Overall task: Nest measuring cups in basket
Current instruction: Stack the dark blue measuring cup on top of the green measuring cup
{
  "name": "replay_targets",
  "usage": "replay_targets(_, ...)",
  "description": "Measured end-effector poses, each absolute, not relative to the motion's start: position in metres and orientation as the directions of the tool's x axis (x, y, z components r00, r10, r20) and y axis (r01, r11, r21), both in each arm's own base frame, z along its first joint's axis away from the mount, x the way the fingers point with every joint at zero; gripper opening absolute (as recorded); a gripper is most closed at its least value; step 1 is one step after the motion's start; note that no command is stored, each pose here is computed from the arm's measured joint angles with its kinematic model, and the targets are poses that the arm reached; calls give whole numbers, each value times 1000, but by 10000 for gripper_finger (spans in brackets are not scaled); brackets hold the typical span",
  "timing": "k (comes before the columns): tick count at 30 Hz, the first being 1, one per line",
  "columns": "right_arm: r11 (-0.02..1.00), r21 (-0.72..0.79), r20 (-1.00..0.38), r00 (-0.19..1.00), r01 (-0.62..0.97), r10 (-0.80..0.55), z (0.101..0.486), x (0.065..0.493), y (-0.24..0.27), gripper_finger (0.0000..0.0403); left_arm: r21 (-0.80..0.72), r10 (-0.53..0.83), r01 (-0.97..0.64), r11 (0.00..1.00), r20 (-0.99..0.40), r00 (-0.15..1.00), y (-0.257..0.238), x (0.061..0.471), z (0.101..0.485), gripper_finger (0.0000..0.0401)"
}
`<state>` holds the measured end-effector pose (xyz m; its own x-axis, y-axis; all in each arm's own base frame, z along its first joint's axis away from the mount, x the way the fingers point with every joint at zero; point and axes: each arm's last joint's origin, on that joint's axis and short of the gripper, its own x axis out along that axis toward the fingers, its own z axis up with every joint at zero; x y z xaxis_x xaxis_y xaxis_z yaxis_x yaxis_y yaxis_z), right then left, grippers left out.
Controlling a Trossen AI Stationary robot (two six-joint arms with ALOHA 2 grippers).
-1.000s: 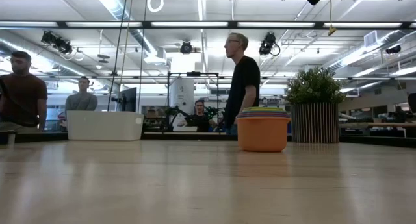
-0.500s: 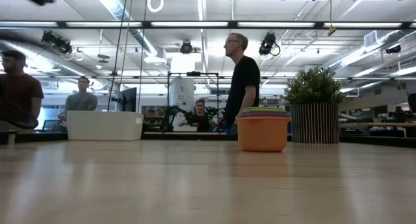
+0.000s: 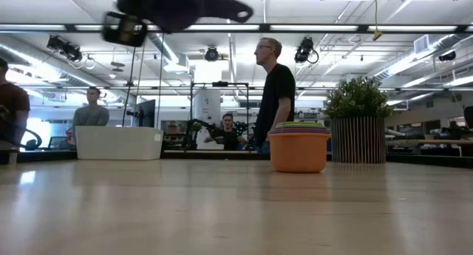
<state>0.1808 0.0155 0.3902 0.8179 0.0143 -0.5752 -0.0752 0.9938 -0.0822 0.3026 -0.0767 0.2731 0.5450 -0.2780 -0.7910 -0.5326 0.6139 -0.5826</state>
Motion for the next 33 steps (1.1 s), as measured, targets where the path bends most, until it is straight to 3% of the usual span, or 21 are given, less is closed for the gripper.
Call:
replay_targets(6, 979, -199, -579, 810, -33, -90, 389, 180, 12, 5, -677, -227, -490, 549, -685, 692, -34, 325, 280, 9)
replay_targets(14, 968, -249, -577, 800, 21, -166, 390, 177, 10, 5, -728, -157, -452, 516, -599, 785, 5, 345, 282, 9)
replay_targets(22, 967, -249, -561, 804, 62, -196, 393, 171, 3, 5, -662, -126, -461, 591, -640, 758, 26, 384, 280, 9)
replay_targets(33, 963, -245, -547, 804, 112, -233, 396, 164, -5, 5, -600, -111, -595, 535, -748, 654, 32, 430, 257, 8)
